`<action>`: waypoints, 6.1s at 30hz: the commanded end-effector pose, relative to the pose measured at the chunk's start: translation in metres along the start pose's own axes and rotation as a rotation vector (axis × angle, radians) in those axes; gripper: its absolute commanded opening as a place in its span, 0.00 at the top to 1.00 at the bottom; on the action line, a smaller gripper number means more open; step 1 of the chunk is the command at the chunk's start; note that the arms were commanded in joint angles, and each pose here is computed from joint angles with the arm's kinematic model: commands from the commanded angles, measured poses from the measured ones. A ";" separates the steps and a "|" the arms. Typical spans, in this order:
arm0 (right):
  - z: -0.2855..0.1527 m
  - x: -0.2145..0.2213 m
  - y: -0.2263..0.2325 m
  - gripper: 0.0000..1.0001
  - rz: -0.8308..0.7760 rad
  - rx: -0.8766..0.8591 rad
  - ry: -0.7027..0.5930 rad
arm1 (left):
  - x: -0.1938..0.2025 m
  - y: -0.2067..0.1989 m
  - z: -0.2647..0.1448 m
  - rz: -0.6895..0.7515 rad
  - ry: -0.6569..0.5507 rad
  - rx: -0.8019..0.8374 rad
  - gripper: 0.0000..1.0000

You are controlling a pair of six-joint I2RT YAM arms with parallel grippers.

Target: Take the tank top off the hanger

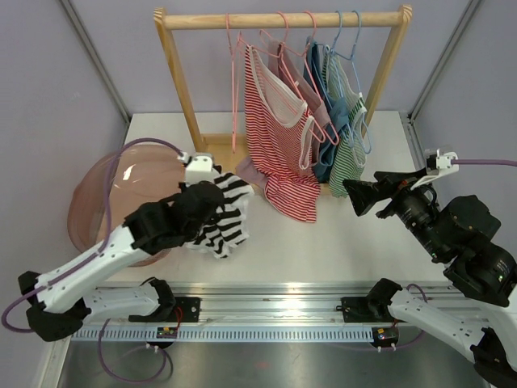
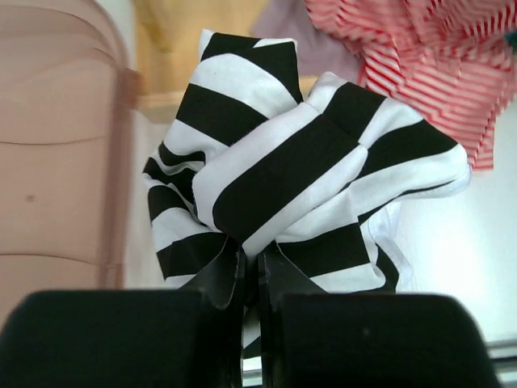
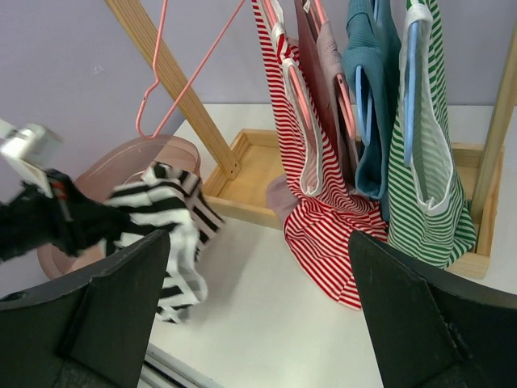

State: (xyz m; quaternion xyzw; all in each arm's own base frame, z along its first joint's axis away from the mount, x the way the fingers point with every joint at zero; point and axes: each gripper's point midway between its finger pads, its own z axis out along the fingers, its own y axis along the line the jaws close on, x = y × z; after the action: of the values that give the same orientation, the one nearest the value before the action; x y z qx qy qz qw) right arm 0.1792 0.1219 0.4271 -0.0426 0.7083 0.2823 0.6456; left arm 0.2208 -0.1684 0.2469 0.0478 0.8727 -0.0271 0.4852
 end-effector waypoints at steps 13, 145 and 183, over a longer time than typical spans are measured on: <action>0.027 -0.005 0.008 0.00 -0.022 0.013 -0.003 | -0.083 0.193 -0.015 -0.273 -0.103 -0.485 1.00; -0.020 -0.094 0.076 1.00 -0.044 -0.298 0.048 | -0.264 -0.115 -0.162 -0.023 -0.593 0.780 0.01; -0.048 -0.018 0.071 1.00 -0.134 -0.438 0.150 | -0.205 -0.040 -0.070 -0.050 -0.514 0.159 1.00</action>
State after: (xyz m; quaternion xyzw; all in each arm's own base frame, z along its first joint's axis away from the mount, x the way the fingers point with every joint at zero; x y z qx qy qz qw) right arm 0.1183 0.1588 0.4506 -0.2286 0.7156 0.3821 0.5382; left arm 0.2591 -0.2643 0.4392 0.1561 0.7177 -0.1435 0.6633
